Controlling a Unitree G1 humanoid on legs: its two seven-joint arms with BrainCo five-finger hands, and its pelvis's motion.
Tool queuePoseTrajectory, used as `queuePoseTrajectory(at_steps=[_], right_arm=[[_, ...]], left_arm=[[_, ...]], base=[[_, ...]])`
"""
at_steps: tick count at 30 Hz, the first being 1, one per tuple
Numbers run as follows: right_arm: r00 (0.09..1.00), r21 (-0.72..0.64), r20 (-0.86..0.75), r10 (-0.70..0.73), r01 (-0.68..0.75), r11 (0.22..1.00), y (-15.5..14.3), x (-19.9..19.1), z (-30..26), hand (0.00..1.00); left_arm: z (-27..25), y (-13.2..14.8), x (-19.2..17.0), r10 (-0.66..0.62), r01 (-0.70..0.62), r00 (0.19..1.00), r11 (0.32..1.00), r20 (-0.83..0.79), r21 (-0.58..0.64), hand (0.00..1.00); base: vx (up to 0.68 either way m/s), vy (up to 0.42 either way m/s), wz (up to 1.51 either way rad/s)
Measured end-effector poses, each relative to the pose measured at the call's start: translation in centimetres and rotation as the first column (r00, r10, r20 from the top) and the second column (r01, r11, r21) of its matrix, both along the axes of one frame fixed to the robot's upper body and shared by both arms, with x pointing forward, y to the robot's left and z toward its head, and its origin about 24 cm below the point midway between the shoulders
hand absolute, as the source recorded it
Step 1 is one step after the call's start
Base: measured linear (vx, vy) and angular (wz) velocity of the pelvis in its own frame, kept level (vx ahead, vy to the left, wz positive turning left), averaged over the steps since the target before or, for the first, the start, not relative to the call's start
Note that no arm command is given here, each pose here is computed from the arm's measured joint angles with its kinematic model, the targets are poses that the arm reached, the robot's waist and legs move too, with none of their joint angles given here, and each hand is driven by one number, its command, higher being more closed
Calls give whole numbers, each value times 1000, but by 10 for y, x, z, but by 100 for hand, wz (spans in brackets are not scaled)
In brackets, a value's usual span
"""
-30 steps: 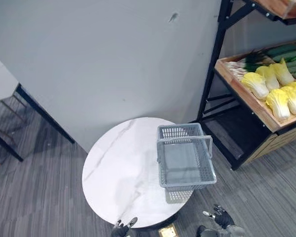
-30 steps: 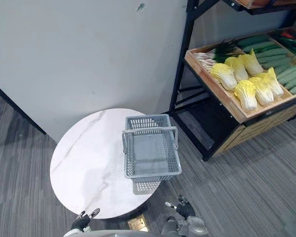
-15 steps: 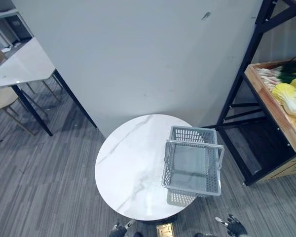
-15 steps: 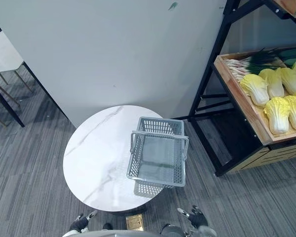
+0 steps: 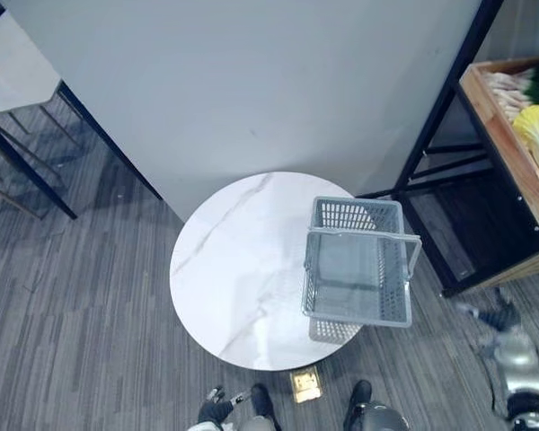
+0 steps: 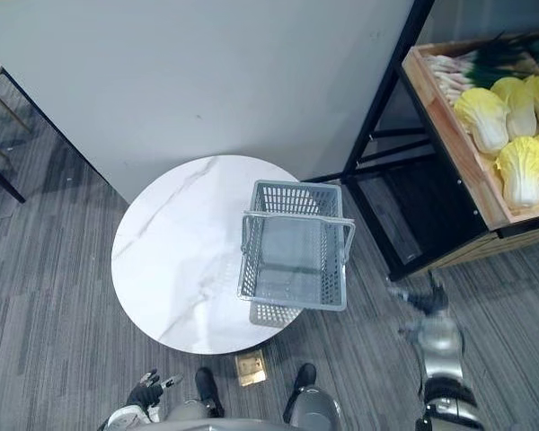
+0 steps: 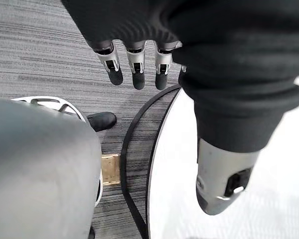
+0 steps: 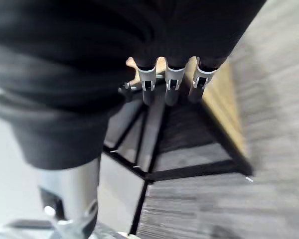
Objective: Pick vegetable in the basket
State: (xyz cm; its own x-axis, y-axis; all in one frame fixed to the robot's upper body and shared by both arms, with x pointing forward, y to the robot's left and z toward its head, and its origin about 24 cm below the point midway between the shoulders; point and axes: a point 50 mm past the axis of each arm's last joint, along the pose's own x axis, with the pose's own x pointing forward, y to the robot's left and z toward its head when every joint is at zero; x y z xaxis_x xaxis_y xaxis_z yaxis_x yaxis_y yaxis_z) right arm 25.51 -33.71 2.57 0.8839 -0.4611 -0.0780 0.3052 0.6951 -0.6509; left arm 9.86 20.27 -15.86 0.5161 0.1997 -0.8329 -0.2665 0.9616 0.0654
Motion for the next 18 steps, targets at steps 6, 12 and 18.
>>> queuePoseTrajectory(at_steps=[6,12,18], right_arm=[[965,-348,121,232,-177,921,18,35,80,0],[888,-529,121,443,-320,786,56,54,117,0],[822,-571,88,562,-421,705,86,68,130,0]], left_arm=[[3,6,5,-30,30,999,999,18,23,0],[5,7,11,-34,33,999,999,36,26,0],[8,8,18,-37,35,998,999,57,31,0]], base=[[88,4,7],[16,26,7],[-38,11,4]])
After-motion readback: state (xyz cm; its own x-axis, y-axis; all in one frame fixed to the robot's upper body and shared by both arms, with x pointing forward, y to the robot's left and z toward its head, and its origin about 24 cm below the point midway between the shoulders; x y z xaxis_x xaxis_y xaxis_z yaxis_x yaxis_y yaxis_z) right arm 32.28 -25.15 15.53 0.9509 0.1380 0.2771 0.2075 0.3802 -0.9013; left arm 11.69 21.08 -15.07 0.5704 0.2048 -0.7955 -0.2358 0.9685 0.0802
